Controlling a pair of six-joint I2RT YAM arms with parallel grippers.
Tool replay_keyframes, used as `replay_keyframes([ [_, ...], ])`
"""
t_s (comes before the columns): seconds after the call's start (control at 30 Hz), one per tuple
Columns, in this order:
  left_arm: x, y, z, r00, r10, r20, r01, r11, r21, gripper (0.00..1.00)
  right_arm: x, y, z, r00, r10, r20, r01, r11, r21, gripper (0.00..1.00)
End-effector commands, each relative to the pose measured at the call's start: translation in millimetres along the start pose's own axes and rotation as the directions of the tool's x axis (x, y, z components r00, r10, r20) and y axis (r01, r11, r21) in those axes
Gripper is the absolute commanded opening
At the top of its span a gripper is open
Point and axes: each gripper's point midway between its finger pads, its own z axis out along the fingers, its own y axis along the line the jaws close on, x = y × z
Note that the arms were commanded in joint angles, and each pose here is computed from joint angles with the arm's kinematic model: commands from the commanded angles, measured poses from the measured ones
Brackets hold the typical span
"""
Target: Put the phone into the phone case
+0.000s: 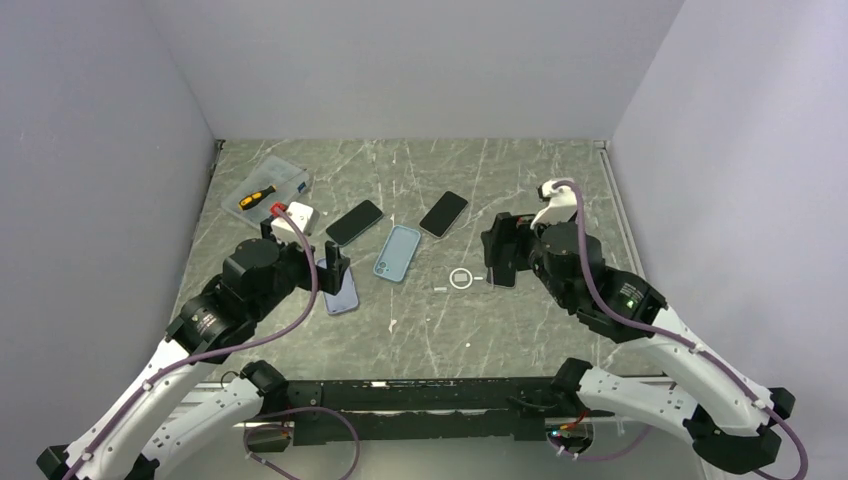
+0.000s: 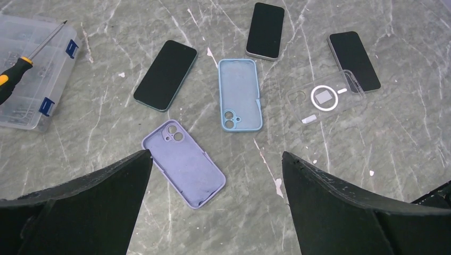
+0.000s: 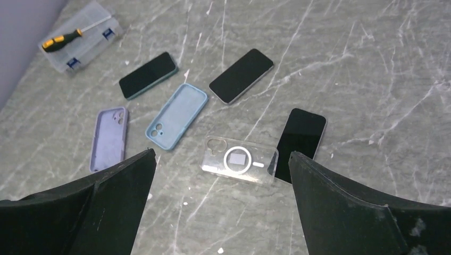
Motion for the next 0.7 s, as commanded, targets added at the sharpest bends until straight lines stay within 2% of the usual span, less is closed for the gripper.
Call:
replay_keyframes([
  [0.0, -7.5, 2.6, -1.7, 0.999, -0.006, 0.034, 0.006, 1.000, -0.014, 0.99, -19.7, -3.0, -6.6, 0.999, 0.038, 0.024, -0.039, 0.999, 0.036, 1.00],
  [0.23, -7.2, 2.4, -2.4, 1.000, -0.009, 0.025, 0.009, 1.000, -0.014, 0.99, -16.5, 10.6, 0.5, 0.999, -0.035, -0.016, 0.035, 0.999, -0.016, 1.00],
  [0.4, -7.6, -0.2, -3.0, 1.000, -0.007, 0.024, 0.007, 1.000, 0.001, 0.99, -4.9, 17.5, 13.0, 0.987, -0.127, -0.096, 0.125, 0.992, -0.021, 1.00],
  [0.5, -8.2, -0.3, -4.3, 1.000, -0.008, 0.030, 0.007, 1.000, 0.005, 0.99, 11.5, 19.9, 26.9, 0.962, -0.201, -0.187, 0.202, 0.979, -0.011, 1.00],
  [0.67, -5.8, 4.3, -5.2, 1.000, -0.003, 0.019, 0.004, 1.000, -0.019, 0.99, 41.7, 33.9, 45.9, 0.899, -0.314, -0.304, 0.300, 0.950, -0.093, 1.00],
])
